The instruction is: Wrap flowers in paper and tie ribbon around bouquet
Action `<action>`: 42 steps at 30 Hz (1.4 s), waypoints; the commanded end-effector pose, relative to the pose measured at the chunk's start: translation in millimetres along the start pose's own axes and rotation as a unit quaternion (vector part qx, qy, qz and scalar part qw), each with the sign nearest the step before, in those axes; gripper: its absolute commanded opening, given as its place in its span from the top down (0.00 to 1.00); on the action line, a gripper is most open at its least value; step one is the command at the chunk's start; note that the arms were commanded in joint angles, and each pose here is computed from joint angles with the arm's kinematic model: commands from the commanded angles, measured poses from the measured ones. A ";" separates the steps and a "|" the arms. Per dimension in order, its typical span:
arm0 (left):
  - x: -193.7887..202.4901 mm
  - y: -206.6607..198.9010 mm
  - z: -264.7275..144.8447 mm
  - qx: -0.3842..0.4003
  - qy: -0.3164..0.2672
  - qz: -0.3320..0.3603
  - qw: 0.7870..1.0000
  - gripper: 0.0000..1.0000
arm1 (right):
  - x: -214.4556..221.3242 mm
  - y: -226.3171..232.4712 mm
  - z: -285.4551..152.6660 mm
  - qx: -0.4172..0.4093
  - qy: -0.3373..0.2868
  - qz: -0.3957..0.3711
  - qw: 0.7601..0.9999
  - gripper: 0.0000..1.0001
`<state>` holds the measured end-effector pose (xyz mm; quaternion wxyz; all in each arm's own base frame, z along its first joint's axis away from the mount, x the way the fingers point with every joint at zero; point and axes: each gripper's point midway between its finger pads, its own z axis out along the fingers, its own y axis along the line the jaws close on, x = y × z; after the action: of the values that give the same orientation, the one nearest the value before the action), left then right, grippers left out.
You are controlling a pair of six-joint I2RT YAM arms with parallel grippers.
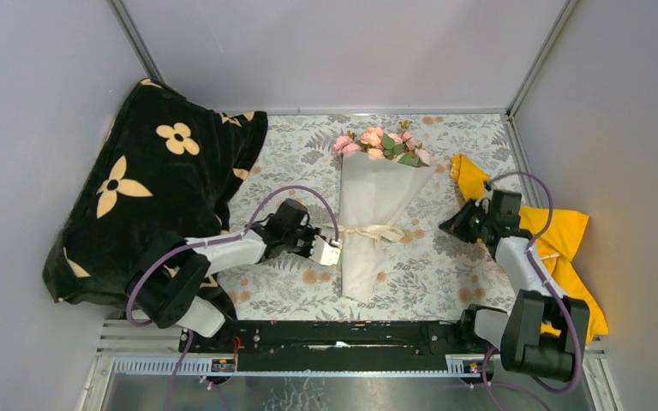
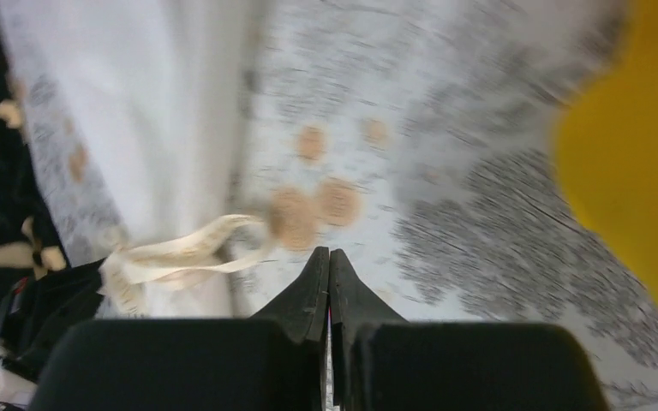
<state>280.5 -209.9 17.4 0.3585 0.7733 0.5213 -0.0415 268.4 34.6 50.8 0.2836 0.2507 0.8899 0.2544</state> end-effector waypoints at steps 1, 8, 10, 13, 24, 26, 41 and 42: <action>-44.5 0.8 -5.0 0.005 -0.022 -0.049 0.999 1.00 | -37.4 74.4 -30.9 -0.069 -0.057 -0.128 0.988 1.00; -81.3 23.9 -25.6 -0.011 -0.047 -0.087 0.995 1.00 | -36.6 101.5 -49.2 -0.102 -0.047 -0.153 0.982 0.95; -82.8 15.6 -29.0 0.006 -0.043 -0.089 0.995 1.00 | -40.4 106.1 -53.5 -0.105 -0.053 -0.160 0.980 0.93; -73.7 1.7 -30.9 0.019 -0.024 -0.102 0.994 1.00 | -42.8 106.8 -57.7 -0.100 -0.056 -0.171 0.979 0.87; -61.5 13.0 -78.5 -0.038 -0.022 -0.200 0.979 0.01 | -65.8 100.1 -78.3 -0.055 -0.140 -0.201 0.968 0.00; -62.0 27.3 -96.9 -0.066 -0.051 -0.265 0.961 0.01 | -71.3 99.3 -83.3 -0.049 -0.165 -0.207 0.963 0.00; 87.1 68.2 -191.2 -0.460 -0.122 -0.675 0.564 0.01 | -95.4 39.1 -104.5 0.054 -0.360 -0.123 0.923 0.00; 89.0 65.0 -191.2 -0.463 -0.123 -0.675 0.562 0.01 | -95.1 35.4 -104.6 0.058 -0.367 -0.113 0.922 0.00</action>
<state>301.5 -59.5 129.5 0.5339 0.0218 0.8385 -0.1066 274.6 -6.3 161.6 0.5474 0.1867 0.8112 0.0869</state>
